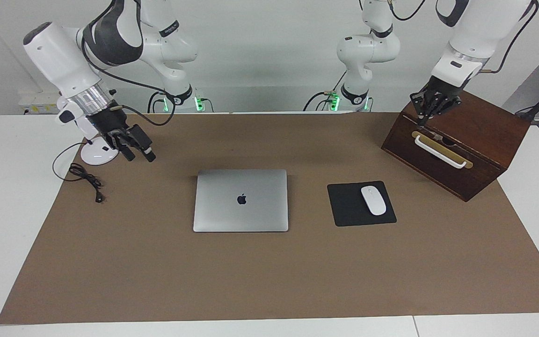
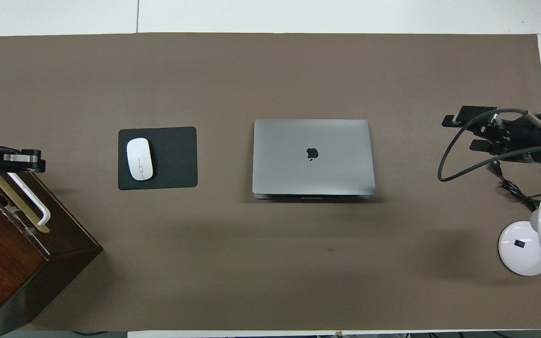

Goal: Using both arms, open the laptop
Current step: 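Move the left gripper and the right gripper toward the laptop's front edge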

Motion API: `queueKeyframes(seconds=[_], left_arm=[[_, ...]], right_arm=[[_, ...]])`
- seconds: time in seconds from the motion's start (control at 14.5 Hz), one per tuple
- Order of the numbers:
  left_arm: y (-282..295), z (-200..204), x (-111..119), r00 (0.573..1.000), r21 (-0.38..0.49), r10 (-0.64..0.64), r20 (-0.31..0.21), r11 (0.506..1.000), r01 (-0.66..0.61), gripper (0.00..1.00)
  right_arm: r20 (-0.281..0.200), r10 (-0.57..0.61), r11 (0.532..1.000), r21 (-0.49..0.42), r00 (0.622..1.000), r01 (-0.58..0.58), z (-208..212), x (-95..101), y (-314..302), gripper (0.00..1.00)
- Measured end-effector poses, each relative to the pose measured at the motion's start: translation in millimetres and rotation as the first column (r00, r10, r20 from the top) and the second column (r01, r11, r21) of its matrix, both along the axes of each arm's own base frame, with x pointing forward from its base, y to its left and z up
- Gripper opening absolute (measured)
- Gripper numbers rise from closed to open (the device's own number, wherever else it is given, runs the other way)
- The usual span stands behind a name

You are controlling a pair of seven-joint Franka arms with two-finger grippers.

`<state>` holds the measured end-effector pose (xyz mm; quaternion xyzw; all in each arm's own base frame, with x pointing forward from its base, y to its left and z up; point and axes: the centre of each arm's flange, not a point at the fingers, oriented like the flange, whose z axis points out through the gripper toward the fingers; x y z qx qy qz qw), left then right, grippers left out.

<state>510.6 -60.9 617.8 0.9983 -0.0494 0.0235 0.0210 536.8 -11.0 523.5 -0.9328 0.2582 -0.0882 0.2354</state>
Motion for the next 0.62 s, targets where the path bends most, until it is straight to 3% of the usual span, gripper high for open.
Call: queueKeyframes(seconds=[0.21, 0.41, 0.62], left_arm=[[-43.1, -20.5, -8.4, 0.995, -0.004, -0.079, 0.066, 0.997, 0.079, 0.01], [-77.7, -46.5, -30.7, 0.981, -0.008, -0.146, 0.128, 0.989, 0.148, 0.01], [-94.3, -69.4, -55.5, 0.965, -0.031, -0.169, 0.198, 0.983, 0.178, 0.01]], right_arm=[[-0.044, -0.131, 0.984, 0.118, 0.990, 0.135, 1.1, -4.7, 7.4, 1.00], [-0.081, -0.257, 0.941, 0.207, 0.963, 0.269, -0.5, -7.5, 15.1, 1.00], [-0.078, -0.307, 0.920, 0.230, 0.949, 0.316, -12.8, -17.2, 40.0, 1.00]])
